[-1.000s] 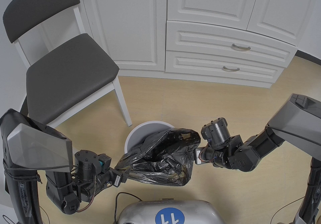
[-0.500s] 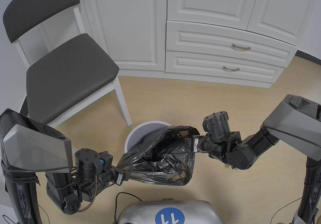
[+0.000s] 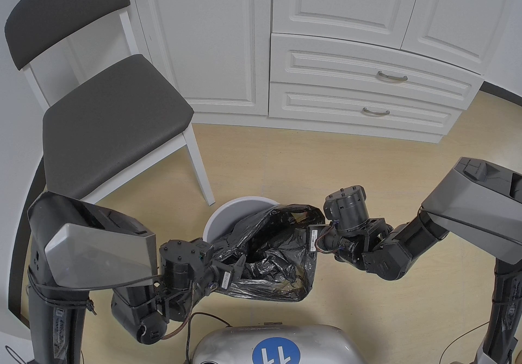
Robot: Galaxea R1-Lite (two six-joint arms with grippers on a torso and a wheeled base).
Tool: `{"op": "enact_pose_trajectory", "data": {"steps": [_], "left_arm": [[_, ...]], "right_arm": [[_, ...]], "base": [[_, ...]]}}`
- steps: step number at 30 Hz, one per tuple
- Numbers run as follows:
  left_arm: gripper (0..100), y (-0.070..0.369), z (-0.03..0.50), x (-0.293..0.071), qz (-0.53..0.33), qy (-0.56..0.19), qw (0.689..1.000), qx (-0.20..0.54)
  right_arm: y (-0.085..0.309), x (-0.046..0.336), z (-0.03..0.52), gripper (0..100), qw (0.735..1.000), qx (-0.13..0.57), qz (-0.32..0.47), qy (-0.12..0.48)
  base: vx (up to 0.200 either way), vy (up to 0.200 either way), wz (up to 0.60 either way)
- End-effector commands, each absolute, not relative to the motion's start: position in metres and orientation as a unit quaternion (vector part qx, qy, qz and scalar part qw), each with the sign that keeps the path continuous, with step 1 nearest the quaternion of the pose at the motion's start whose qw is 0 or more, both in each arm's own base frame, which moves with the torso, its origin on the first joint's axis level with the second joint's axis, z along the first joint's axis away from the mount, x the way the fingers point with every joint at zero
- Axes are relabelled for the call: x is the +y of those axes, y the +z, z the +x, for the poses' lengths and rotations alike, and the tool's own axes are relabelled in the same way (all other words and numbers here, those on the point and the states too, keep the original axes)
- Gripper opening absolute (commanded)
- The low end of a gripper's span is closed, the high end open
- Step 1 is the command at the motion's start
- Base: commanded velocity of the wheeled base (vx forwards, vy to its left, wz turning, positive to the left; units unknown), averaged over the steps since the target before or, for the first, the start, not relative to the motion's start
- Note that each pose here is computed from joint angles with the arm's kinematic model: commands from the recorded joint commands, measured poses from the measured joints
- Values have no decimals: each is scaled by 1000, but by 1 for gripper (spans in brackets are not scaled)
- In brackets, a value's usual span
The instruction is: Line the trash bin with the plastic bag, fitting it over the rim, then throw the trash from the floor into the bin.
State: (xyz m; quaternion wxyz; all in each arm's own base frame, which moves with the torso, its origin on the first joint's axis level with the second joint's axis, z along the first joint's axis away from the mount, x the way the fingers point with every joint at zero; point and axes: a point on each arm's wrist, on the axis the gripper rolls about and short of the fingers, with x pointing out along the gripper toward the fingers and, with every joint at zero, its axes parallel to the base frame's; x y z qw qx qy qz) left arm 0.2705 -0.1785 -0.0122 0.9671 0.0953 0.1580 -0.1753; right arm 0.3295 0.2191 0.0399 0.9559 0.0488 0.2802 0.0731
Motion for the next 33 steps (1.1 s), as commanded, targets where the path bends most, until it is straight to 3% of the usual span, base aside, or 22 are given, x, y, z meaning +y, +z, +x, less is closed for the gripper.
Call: {"op": "enact_pose_trajectory", "data": {"steps": [1, 3, 4, 12, 33], "left_arm": [[100, -18, 301, -199, 81, -164, 976, 115], [100, -15, 305, -201, 77, -164, 978, 105], [0, -13, 308, -203, 75, -164, 979, 97], [0, -20, 311, -200, 105, -162, 976, 102], [0, 31, 374, -163, 144, -86, 985, 41]], "right_arm": [[53, 219, 326, 100, 959, 268, 55, 78], [55, 218, 325, 100, 959, 267, 56, 78], [54, 217, 325, 100, 959, 268, 55, 78], [61, 214, 319, 100, 959, 265, 53, 81], [81, 209, 307, 100, 963, 250, 58, 89]], "base": [[0, 0, 0], [0, 0, 0], [0, 0, 0], [0, 0, 0], [0, 0, 0]]}}
